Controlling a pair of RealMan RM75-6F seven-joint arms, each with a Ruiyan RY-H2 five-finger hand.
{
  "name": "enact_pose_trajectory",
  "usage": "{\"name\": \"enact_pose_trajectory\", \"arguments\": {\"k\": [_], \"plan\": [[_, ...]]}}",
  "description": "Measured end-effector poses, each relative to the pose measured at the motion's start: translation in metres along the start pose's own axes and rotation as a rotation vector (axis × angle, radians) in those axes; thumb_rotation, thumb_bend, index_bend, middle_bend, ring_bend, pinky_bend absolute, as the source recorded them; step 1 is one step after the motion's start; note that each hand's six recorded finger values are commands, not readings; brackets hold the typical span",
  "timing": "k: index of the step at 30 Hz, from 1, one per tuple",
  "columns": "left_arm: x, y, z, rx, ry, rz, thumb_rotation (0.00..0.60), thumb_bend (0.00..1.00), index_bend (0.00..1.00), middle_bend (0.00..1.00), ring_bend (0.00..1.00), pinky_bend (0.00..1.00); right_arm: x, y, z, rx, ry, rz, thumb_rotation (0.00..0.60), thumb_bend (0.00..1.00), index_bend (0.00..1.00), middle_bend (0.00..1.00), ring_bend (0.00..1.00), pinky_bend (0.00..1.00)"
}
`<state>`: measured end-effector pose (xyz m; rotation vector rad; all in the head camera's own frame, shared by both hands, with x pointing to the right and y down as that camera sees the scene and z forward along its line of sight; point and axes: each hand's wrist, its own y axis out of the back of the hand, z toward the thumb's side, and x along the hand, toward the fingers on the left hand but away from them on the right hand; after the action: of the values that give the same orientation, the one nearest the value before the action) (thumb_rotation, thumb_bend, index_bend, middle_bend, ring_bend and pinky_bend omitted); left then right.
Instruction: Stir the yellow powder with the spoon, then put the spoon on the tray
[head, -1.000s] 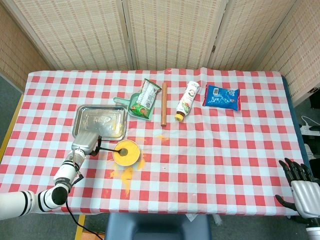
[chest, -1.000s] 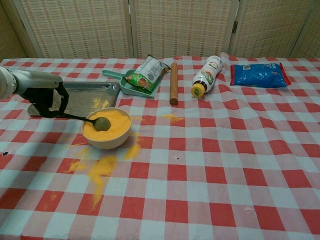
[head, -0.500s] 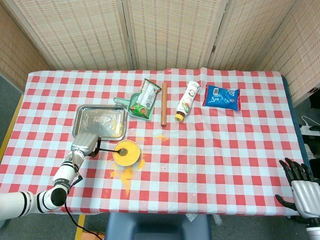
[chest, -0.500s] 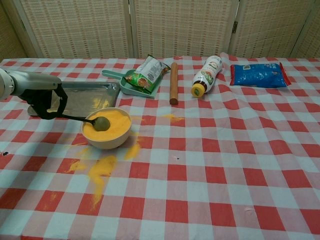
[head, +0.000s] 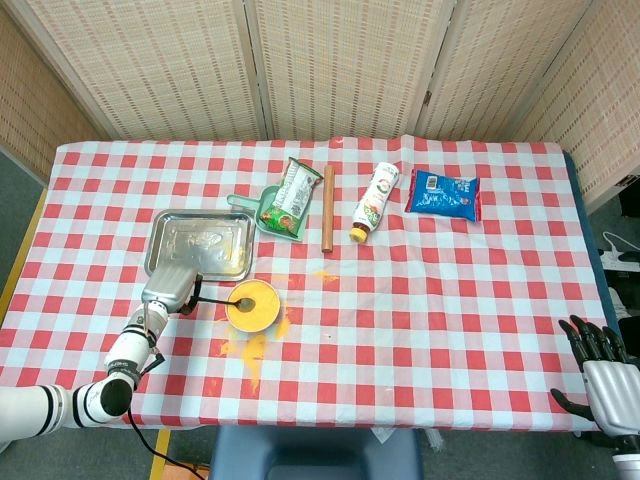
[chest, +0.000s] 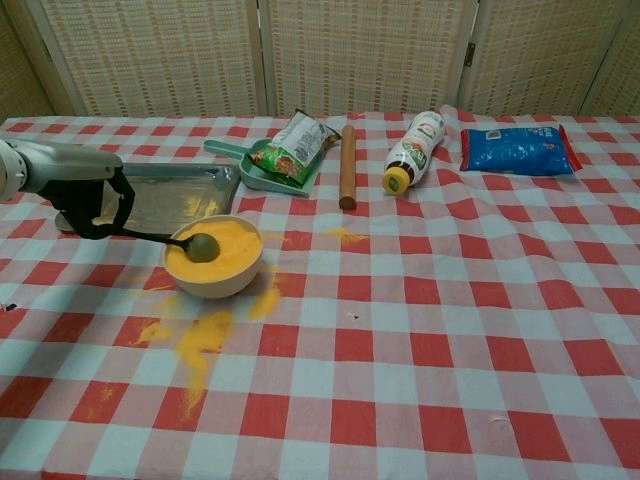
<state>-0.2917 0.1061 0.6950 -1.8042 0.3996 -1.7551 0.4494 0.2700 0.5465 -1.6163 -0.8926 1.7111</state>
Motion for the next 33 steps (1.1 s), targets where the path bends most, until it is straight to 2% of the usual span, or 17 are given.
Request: {"name": "enact_pose_trajectory", "arguments": {"k": [7,16,25,28,33], "plan": [[-0.009,0.005,0.006,0.027,-0.039,0.084,0.600,0.51,0.92,1.00,1.00,1.00,0.000,-0.001,0.002,0.000,0.005,0.002,0.600,0.12,0.00,0.00,0.00,0.00],[-0.028,0.013,0.011,-0.006,-0.086,0.206,0.600,0.59,0.97,1.00,1.00,1.00,0.003,0.001,0.003,-0.002,0.012,-0.003,0.600,0.12,0.00,0.00,0.00,0.00],[-0.051,0.022,0.013,-0.046,-0.123,0.408,0.600,0.64,0.98,1.00,1.00,1.00,0.005,0.002,0.005,-0.007,0.026,-0.007,0.600,0.12,0.00,0.00,0.00,0.00],[-0.058,0.021,0.017,-0.011,-0.145,0.490,0.600,0.64,0.98,1.00,1.00,1.00,0.007,0.003,0.006,-0.009,0.031,-0.008,0.600,0.12,0.00,0.00,0.00,0.00],[-0.064,0.006,0.026,0.101,-0.184,0.610,0.600,0.64,0.98,1.00,1.00,1.00,0.008,0.004,0.007,-0.015,0.040,-0.007,0.600,0.12,0.00,0.00,0.00,0.00]]}}
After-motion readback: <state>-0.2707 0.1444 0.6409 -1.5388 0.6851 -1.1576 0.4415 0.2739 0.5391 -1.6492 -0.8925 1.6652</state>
